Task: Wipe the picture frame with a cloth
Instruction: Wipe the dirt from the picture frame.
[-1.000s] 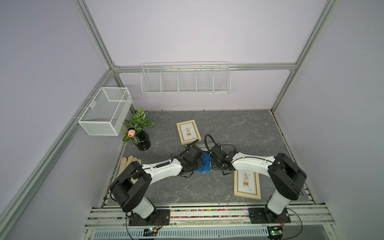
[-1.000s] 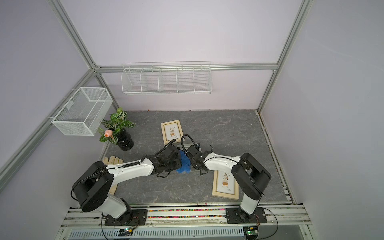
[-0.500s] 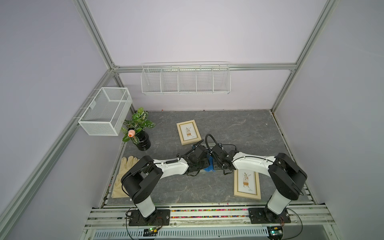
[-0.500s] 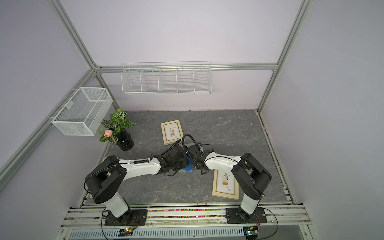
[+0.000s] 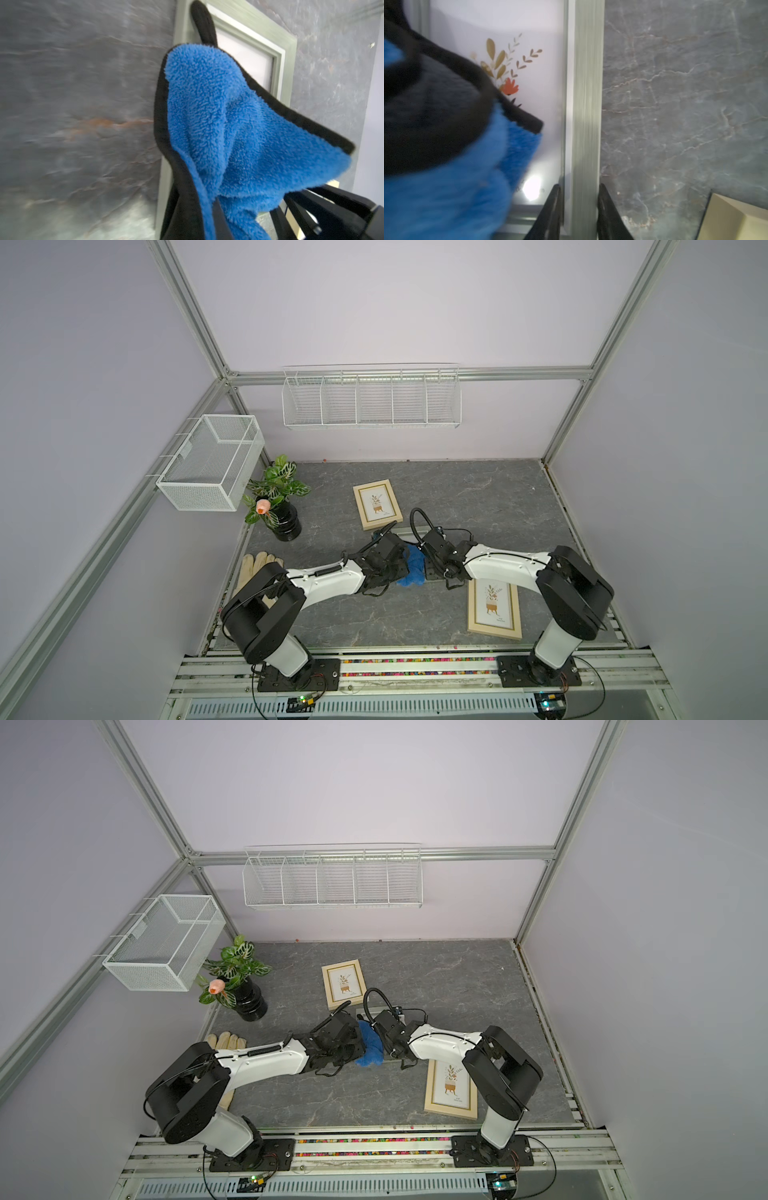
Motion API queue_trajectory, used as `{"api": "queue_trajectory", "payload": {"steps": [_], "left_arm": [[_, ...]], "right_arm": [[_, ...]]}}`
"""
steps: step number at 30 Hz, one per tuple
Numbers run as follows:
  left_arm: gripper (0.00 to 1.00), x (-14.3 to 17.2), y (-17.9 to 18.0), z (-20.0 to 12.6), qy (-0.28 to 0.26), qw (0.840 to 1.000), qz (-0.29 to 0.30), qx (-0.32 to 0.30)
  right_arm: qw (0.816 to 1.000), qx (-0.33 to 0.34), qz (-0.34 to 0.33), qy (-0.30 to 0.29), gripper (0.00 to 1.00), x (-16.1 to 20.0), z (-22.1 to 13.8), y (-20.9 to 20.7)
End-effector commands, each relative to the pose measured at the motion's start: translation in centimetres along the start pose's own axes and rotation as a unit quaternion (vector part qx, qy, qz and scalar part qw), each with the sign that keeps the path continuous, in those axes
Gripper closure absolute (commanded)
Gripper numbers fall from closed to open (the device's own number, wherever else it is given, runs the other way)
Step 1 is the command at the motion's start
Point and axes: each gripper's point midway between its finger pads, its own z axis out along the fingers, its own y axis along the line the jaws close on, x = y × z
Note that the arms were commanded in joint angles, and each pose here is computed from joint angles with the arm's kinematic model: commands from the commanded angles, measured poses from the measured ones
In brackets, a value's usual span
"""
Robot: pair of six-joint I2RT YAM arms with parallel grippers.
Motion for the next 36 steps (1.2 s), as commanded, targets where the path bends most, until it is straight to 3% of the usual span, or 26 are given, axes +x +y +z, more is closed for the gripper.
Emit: {"api": "queue_trajectory", "payload": {"steps": [1, 7, 12, 18, 23, 29, 36], "left_arm": [[1.0, 1.8, 2.6, 0.7, 0.03, 0.998, 0.0, -0.053], [1.0, -2.5, 6.1, -1.3, -0.021, 0.995, -0.014, -0.092], [1.0, -7.3, 4.2, -1.4, -0.061, 0.995, 0.004, -0.085], [1.0, -11.6, 0.7, 1.5, -0.067, 0.996, 0.016, -0.057], [1.0, -12.3, -2.2, 4.8, -0.044, 0.999, 0.017, -0.027], [1.0, -10.6, -5.2, 6.8, -0.016, 0.999, 0.032, 0.0], [1.0, -13.0, 1.4, 4.0, -0.043, 0.998, 0.003, -0.051]], "right_arm": [[0.998, 0.056, -0.015, 0.026, 0.82, 1.7, 0.6, -2.7], [0.998, 0.054, -0.013, 0.027, 0.82, 1.9, 0.7, -2.7], [0.998, 0.052, -0.014, 0.027, 0.82, 1.9, 0.6, -2.7], [0.998, 0.051, -0.013, 0.026, 0.82, 2.0, 0.4, -2.8], [0.998, 0.049, -0.013, 0.027, 0.82, 2.1, 0.4, -2.7], [0.998, 0.047, -0.014, 0.029, 0.83, 2.1, 0.6, -2.4], [0.998, 0.05, -0.015, 0.029, 0.83, 2.3, 0.7, -2.6]]}}
